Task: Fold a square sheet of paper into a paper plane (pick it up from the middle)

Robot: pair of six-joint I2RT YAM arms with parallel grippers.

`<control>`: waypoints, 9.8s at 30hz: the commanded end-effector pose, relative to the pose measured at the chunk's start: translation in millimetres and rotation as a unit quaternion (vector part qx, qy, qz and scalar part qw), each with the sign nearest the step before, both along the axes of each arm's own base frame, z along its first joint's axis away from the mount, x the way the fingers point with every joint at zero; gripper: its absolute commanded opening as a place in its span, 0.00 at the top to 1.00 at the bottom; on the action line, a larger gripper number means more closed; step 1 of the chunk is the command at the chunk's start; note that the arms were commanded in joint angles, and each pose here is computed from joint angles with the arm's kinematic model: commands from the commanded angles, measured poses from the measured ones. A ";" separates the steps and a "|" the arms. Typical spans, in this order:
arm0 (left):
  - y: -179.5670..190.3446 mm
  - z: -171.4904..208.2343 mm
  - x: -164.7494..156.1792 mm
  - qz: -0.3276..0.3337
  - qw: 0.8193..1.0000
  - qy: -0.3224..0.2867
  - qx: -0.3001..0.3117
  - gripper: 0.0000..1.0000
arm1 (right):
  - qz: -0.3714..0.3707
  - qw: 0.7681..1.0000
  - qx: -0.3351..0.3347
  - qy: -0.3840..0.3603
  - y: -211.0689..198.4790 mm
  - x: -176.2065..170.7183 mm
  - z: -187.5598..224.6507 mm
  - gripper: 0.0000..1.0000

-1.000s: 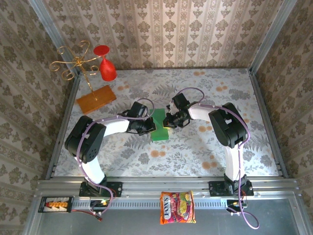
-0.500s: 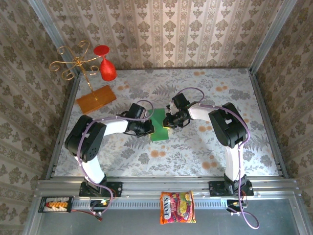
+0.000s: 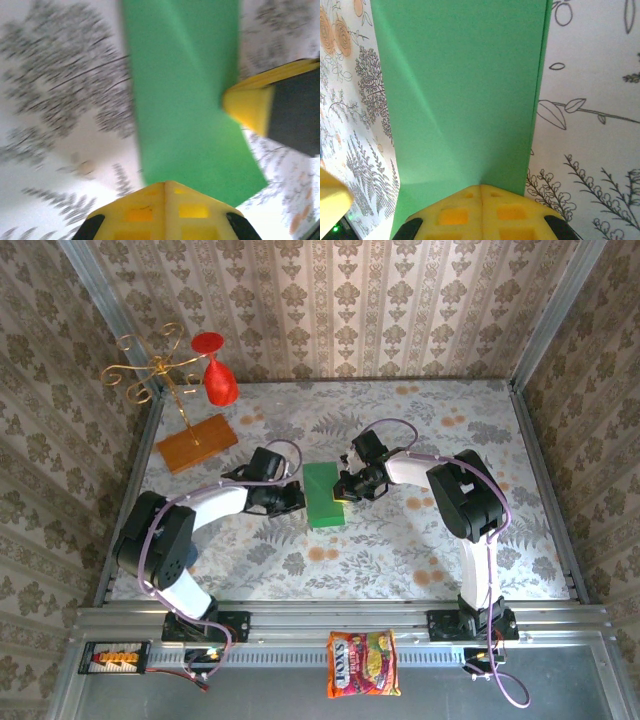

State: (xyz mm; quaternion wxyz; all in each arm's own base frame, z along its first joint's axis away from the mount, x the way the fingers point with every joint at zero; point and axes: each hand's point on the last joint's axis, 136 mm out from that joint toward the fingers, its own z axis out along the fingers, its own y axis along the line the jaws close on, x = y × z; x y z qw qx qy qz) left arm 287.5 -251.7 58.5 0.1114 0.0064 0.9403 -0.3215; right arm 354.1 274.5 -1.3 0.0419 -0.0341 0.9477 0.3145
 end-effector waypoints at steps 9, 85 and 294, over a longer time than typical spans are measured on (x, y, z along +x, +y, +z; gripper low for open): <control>-45.0 -29.1 -11.2 -0.051 0.998 0.042 -0.023 1.00 | -0.013 0.942 -0.282 0.180 -119.9 -104.5 -118.1 1.00; 6.4 32.4 22.3 0.101 0.991 -0.074 -0.057 0.74 | -0.050 0.997 0.000 -0.064 -2.6 13.9 86.0 0.73; -41.0 -52.5 62.1 0.047 0.998 0.037 0.036 0.99 | -0.125 0.983 0.131 0.025 30.5 5.6 24.9 1.00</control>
